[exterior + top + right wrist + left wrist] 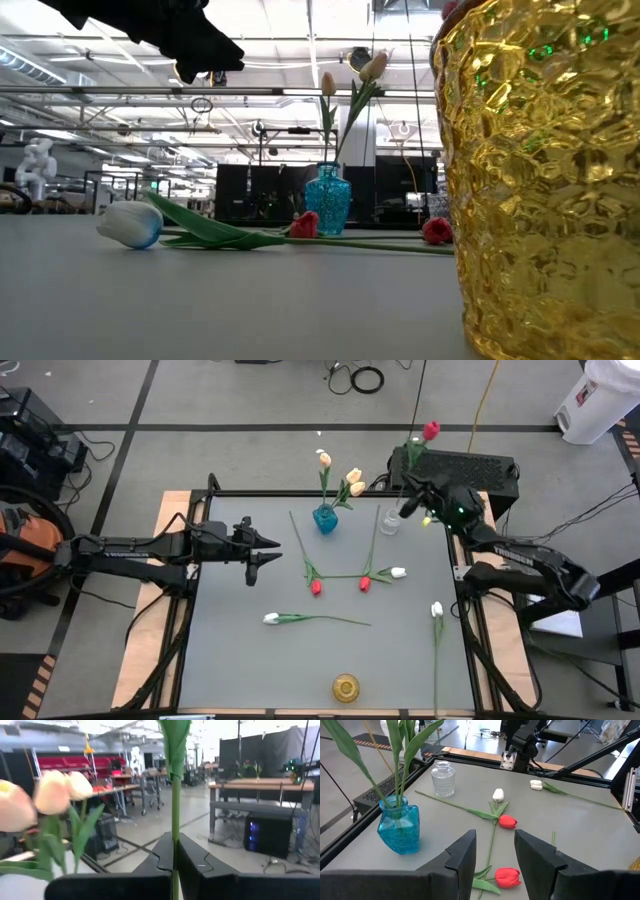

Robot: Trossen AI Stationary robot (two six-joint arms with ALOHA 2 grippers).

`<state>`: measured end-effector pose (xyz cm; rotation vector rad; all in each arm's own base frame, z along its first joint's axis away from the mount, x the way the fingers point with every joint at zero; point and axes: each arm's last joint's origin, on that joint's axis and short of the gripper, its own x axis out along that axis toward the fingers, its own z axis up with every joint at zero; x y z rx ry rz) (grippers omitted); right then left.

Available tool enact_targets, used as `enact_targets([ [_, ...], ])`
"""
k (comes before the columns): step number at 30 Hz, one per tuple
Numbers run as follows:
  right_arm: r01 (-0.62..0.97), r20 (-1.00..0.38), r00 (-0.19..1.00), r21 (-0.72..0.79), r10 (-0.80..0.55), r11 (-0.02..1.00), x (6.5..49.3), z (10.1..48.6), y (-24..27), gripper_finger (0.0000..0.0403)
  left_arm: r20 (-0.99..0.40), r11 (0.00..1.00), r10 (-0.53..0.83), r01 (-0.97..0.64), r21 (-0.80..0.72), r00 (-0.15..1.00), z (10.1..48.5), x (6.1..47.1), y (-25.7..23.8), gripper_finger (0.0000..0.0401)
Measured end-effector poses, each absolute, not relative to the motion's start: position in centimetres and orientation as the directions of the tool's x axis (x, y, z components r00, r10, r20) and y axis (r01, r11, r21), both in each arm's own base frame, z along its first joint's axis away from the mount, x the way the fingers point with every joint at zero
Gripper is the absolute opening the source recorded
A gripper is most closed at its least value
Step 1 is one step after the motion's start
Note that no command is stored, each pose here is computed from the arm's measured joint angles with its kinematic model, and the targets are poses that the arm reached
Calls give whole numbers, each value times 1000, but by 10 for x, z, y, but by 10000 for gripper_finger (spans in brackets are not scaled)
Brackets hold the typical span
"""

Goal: Sort flowers into vase by color
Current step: Put the right red flower into the transparent vase

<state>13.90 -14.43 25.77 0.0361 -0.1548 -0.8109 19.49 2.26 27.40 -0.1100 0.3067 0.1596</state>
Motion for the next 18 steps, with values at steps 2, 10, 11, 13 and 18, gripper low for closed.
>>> enact_targets([
  [2,712,142,683,94,-717,696,132,255,-135,0,-309,981,139,-173,-84,941,274,195,23,141],
  [10,661,149,727,114,-670,742,115,237,-107,0,-308,975,158,-198,-102,938,274,195,23,141],
  [11,655,156,731,114,-664,747,115,237,-104,0,-309,974,160,-200,-102,938,274,195,23,141],
  [13,651,149,736,110,-660,751,113,237,-102,0,-308,974,161,-201,-102,938,274,195,23,141],
  [18,655,141,734,109,-664,748,113,237,-101,0,-312,970,165,-212,-123,936,273,196,23,141],
])
